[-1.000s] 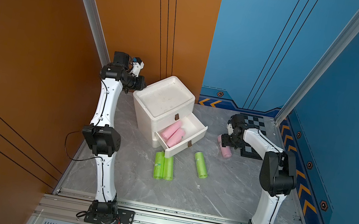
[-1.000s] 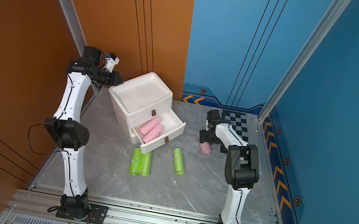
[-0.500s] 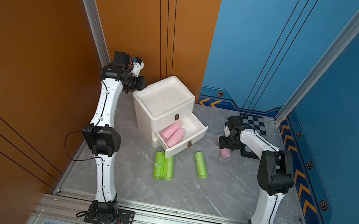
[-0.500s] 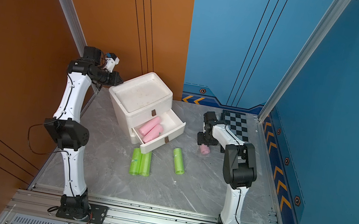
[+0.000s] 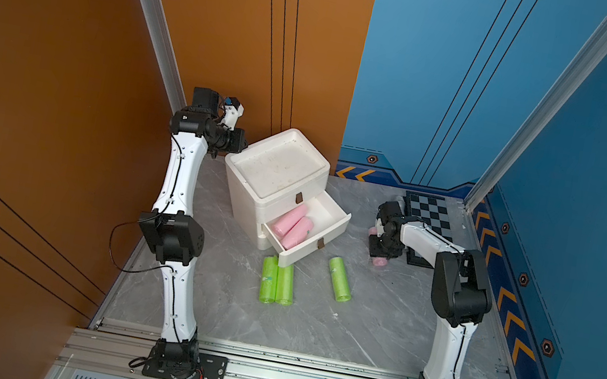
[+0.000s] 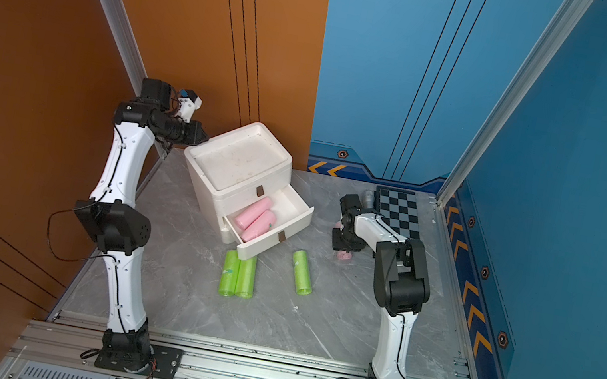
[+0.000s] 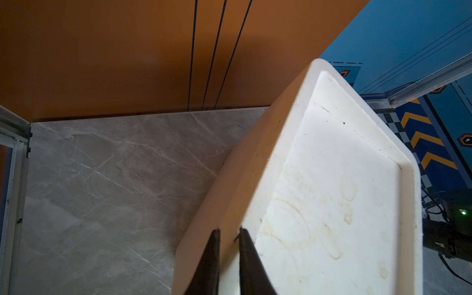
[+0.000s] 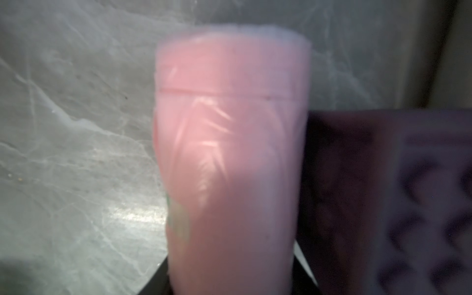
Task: Sort the rolls of trash bags by color and place them into the drawer
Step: Pick up the roll of trash bags from the center of the board.
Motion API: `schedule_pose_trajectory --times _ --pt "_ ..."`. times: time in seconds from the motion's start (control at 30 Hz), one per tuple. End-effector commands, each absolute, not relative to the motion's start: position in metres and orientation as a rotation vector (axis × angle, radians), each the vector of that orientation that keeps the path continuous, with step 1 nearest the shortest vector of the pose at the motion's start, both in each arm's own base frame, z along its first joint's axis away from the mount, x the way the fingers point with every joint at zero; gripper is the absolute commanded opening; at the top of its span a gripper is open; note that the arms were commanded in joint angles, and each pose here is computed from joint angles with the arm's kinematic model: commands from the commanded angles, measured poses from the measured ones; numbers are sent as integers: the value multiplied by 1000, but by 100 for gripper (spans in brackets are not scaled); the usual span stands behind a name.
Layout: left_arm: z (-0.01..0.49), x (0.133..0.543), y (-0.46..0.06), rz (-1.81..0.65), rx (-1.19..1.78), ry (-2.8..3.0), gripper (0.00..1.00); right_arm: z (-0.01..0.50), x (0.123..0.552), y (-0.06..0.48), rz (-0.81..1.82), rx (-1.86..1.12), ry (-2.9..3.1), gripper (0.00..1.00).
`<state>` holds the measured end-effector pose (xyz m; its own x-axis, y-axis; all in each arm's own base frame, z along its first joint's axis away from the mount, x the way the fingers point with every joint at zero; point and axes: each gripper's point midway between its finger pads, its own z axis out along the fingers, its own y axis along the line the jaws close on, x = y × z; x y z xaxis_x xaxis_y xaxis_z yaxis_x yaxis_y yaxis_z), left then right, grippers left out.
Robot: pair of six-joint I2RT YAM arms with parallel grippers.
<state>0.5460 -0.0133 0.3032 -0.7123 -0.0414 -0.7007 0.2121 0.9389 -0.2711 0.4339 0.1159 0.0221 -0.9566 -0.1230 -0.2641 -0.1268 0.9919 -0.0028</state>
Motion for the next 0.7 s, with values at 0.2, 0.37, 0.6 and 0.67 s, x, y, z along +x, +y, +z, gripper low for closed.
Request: schedule_pose_trajectory --times 0.2,0.37,0.6,0.67 --pt "274 526 -28 -485 127 2463 16 51 416 138 126 -133 2827 39" --pt "275 525 -28 -487 124 2462 16 91 408 157 311 -79 2765 38" --pt "279 524 -29 -486 128 2454 16 150 399 181 552 49 2651 38" --pt "281 523 -30 -488 131 2450 16 171 399 190 651 133 2586 39"
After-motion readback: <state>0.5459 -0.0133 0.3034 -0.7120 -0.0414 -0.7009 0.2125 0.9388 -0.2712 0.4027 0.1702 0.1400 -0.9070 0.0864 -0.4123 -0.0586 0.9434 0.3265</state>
